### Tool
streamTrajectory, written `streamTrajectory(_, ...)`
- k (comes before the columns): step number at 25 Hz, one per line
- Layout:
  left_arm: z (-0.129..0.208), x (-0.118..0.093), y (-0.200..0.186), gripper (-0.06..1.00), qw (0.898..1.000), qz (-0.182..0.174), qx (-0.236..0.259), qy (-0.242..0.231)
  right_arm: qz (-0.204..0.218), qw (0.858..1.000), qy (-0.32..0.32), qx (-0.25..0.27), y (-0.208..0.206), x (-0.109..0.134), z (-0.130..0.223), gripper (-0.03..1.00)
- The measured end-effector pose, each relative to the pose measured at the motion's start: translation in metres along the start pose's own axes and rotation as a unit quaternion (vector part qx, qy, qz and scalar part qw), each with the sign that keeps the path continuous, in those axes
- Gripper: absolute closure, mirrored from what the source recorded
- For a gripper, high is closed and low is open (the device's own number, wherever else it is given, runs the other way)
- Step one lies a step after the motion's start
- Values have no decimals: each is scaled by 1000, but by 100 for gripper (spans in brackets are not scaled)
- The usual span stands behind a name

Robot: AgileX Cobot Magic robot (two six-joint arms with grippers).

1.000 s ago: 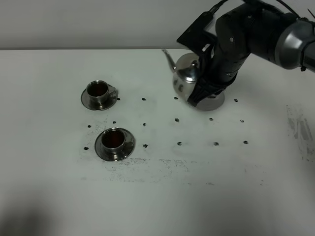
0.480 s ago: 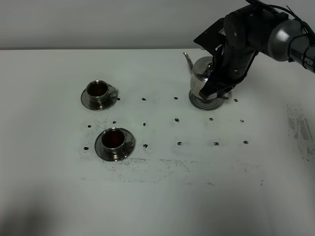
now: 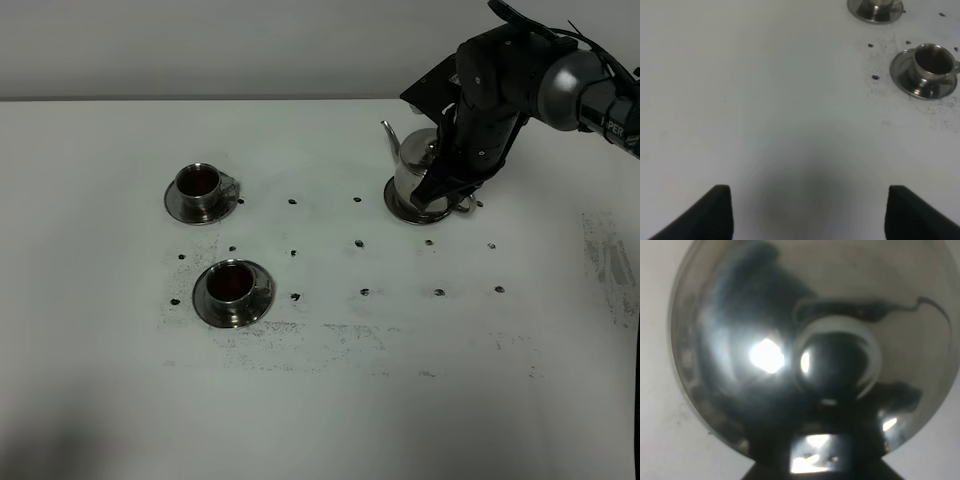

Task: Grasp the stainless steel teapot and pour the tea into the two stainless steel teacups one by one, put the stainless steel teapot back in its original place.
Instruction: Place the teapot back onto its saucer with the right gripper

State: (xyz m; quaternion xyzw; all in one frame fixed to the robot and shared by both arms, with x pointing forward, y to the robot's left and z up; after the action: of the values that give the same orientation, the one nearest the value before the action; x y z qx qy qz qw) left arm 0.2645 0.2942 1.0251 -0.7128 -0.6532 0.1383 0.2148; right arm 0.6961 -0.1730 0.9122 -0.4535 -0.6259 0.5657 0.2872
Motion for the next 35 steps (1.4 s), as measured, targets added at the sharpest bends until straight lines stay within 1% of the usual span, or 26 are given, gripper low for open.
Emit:
streamTrajectory(10, 0, 0, 0, 33, 1000, 0, 0, 0, 1, 1000, 0, -9, 0, 0, -2, 79)
streamTrajectory(19, 0, 0, 0, 33, 1000, 0, 0, 0, -7, 1000, 5, -10, 0, 2, -2, 79)
streamTrajectory(35, 0, 0, 0, 33, 1000, 0, 0, 0, -7, 1000, 2, -5, 5, 2, -2, 79)
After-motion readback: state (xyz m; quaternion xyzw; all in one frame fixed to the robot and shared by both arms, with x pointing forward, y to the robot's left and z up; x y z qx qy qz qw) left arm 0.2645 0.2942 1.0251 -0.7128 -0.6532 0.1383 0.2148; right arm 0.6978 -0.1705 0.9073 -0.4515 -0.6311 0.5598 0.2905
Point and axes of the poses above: a point on each arm's last joint axis where the gripper is mounted, y pointing out along that axis toward the gripper, x along the wrist's bending axis when the last joint is at zero, z = x × y, the point moved 3 cm from there along y, pointing out along that axis toward the gripper, and after that the axes turned 9 degrees about y, right-handed, at the moved point
